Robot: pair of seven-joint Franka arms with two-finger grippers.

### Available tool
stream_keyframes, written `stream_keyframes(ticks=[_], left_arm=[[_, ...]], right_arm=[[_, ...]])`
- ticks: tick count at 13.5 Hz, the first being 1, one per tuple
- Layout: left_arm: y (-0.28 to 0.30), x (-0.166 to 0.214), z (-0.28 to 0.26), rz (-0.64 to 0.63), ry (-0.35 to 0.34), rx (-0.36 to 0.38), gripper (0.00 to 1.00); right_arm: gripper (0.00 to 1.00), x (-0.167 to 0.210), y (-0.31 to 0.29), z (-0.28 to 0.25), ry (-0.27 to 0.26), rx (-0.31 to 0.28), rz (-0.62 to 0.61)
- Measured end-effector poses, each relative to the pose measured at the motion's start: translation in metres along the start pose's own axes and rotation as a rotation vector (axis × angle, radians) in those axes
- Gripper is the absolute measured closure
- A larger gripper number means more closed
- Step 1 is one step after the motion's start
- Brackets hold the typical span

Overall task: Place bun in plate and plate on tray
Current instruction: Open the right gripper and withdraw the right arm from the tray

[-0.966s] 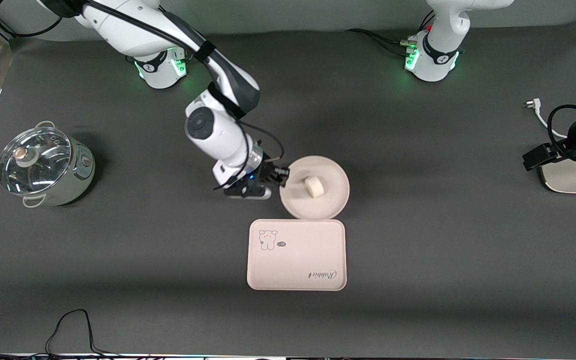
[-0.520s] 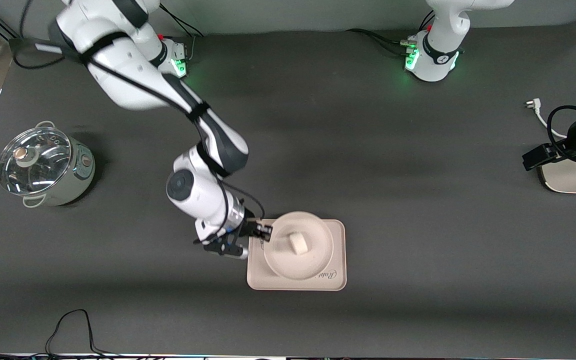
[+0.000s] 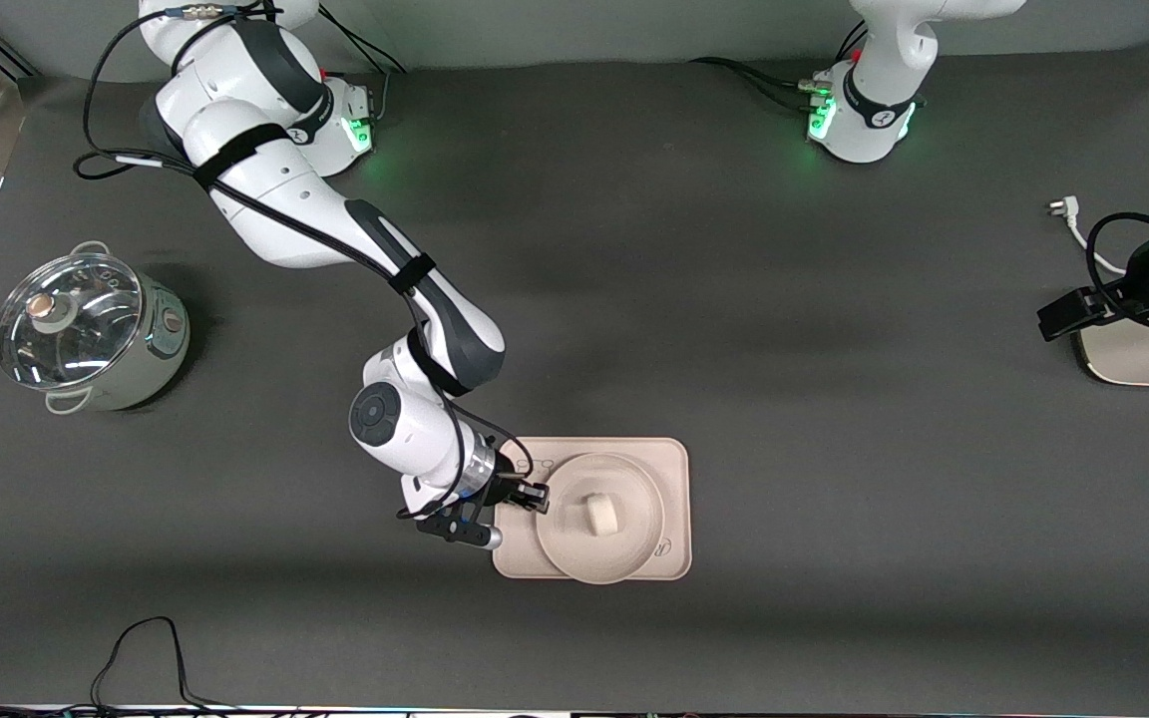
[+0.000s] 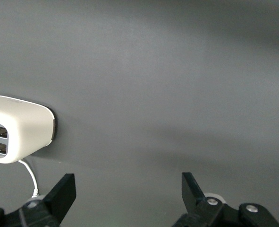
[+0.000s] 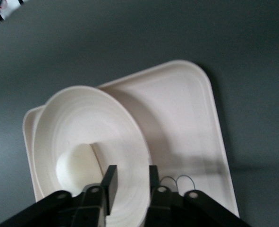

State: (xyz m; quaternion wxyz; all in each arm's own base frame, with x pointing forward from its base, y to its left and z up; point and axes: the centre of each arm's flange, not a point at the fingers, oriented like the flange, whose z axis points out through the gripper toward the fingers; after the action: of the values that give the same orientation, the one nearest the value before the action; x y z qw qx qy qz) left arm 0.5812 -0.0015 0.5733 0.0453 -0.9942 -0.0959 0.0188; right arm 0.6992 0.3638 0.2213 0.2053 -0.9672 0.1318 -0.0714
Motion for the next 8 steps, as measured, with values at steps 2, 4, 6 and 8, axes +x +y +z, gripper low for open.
stream_keyframes(ticks=[2,4,6,8], left_arm=[[0.002,0.000,0.001,0.003,-0.001,0.000,0.00],[0.002,0.000,0.002,0.003,-0.003,0.001,0.00],[0.002,0.000,0.002,0.003,-0.005,0.001,0.00],[0.001,0.000,0.003,0.002,-0.006,0.001,0.00]], right_arm=[[0.41,0.015,-0.001,-0.031,0.005,-0.037,-0.024],[0.21,0.037,0.003,-0.091,0.005,-0.085,-0.037],[0.03,0.055,0.018,-0.175,0.023,-0.123,-0.083],[0.00,0.056,0.051,-0.260,0.037,-0.203,-0.107]])
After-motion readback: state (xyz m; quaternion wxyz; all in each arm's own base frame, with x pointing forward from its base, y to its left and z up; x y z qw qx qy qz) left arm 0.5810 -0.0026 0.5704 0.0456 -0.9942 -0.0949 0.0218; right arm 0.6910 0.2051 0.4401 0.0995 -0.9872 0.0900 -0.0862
